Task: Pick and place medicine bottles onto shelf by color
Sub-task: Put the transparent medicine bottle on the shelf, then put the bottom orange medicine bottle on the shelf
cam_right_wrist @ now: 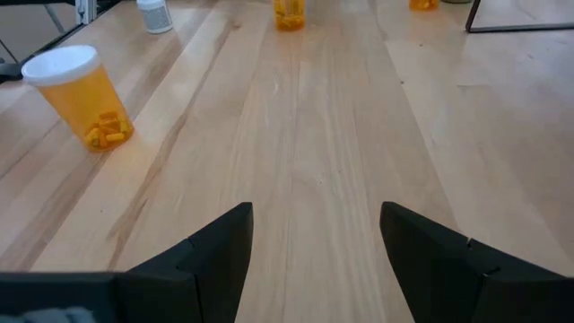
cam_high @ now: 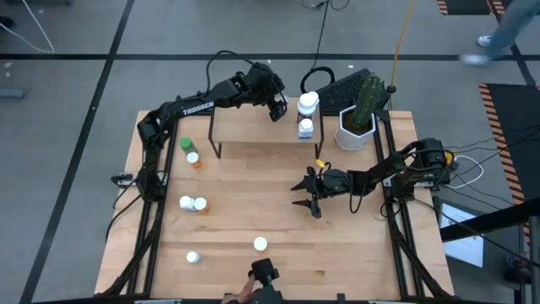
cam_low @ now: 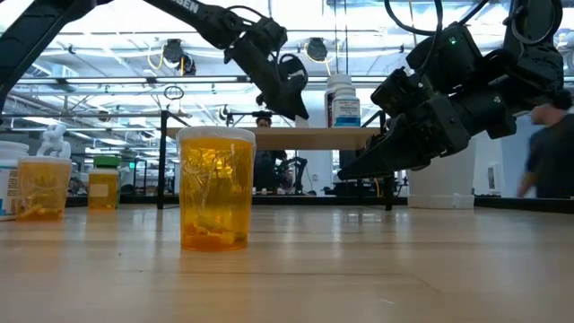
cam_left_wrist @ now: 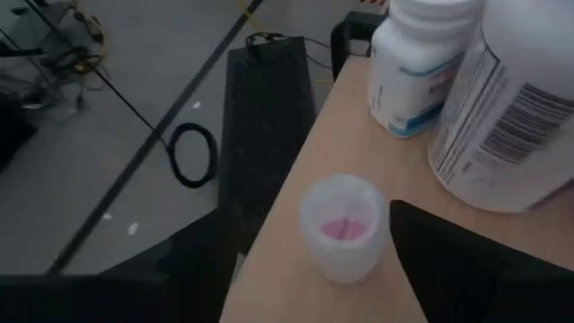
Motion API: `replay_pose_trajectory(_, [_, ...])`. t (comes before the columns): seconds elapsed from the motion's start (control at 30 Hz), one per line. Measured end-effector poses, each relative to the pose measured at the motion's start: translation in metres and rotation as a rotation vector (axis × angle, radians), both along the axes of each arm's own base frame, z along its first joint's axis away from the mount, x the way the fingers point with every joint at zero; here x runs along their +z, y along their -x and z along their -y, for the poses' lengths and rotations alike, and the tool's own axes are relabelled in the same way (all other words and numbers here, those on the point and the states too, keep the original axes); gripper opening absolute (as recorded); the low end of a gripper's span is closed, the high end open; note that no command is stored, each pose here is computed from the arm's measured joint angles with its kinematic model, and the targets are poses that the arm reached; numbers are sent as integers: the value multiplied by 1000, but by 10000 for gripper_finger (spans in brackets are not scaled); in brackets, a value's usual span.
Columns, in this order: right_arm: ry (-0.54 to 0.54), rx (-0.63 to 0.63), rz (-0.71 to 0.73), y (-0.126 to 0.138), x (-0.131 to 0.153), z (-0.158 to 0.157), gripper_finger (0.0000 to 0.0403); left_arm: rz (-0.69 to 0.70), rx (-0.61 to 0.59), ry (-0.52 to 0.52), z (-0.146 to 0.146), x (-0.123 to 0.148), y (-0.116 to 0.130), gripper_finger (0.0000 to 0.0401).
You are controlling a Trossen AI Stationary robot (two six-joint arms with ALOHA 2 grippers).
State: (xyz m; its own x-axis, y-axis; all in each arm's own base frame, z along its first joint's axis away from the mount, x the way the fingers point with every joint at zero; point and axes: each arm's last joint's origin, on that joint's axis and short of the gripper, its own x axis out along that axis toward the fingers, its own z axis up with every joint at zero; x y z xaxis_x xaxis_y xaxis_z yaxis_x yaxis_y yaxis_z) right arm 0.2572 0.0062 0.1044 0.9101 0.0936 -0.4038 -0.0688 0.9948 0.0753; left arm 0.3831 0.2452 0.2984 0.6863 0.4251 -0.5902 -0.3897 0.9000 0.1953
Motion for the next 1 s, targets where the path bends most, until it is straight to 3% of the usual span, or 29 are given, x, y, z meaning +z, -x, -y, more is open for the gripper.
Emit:
replay_pose_trajectory(0.23, [13, 5, 1, 0, 0, 0, 238, 18, -70, -177, 46, 48, 3, 292])
replay_pose_trajectory(0.47, [40, 55, 12, 0, 1, -2, 238, -82, -95, -164, 101, 81, 28, 288])
replay_pose_trajectory(0.6, [57, 110, 84, -3, 7, -10, 238, -245, -42, -73, 118, 64, 38, 275])
replay_pose_trajectory(0.8, [81, 168, 93, -18, 17, -24, 238, -496, 31, 35, 152, 10, 46, 248])
replay_pose_trajectory(1.0, [158, 120, 95, -31, 26, -26, 238, -570, 28, 83, 197, -38, 47, 229])
